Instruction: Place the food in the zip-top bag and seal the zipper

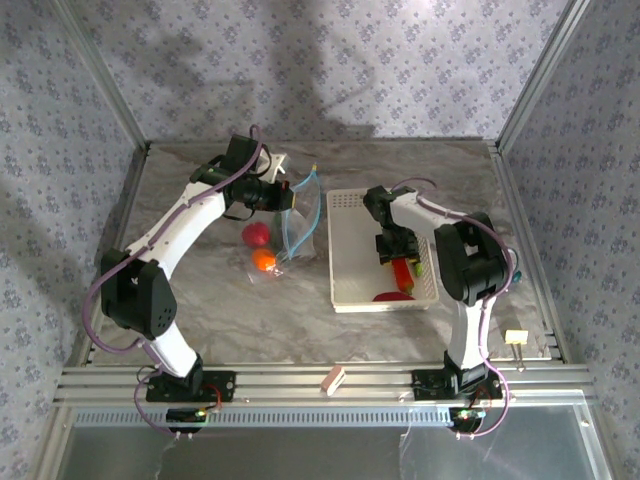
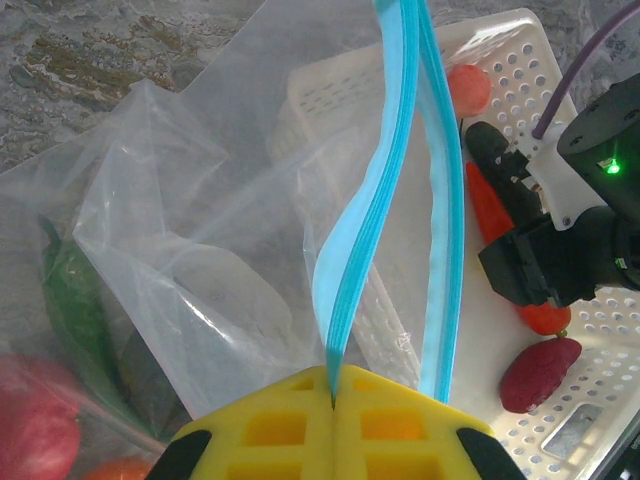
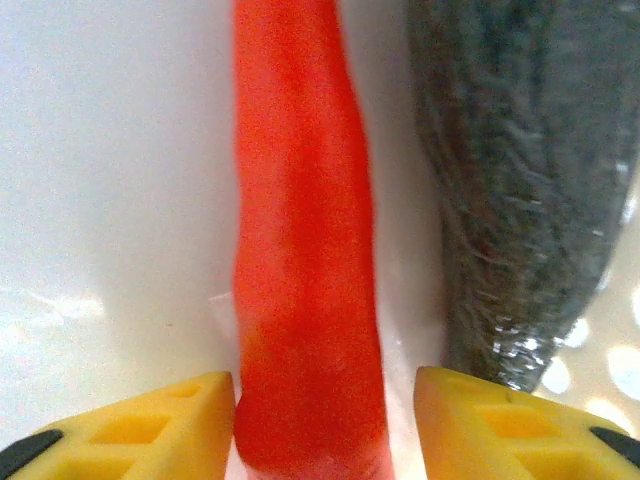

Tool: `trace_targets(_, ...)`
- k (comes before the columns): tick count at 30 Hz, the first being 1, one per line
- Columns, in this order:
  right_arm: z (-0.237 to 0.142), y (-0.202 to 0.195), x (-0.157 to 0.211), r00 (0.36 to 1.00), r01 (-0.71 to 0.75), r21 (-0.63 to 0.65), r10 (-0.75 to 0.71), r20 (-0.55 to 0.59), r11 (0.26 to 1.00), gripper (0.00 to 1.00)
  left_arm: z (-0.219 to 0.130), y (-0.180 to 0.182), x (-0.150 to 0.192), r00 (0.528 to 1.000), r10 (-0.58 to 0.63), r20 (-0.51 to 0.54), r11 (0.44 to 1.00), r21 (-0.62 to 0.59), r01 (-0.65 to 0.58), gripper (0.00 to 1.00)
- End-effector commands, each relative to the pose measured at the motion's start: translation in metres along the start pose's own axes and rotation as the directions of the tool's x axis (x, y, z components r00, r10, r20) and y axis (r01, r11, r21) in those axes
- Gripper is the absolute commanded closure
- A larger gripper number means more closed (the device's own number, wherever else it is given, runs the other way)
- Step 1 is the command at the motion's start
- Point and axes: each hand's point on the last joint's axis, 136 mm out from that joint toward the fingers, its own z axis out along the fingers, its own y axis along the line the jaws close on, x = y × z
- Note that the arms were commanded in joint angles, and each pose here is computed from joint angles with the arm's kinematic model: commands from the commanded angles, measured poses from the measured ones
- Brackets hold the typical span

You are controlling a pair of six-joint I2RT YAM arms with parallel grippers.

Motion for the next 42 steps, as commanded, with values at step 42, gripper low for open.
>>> trace_targets(42,-0.328,0.096,-0.072,0.44,0.199,-0.704,0.579,0.686,0.682,0.83,-0.018,-0.05,-0.031,0.996,0.016,0.083,0.99,0.137,-0.027,0.96)
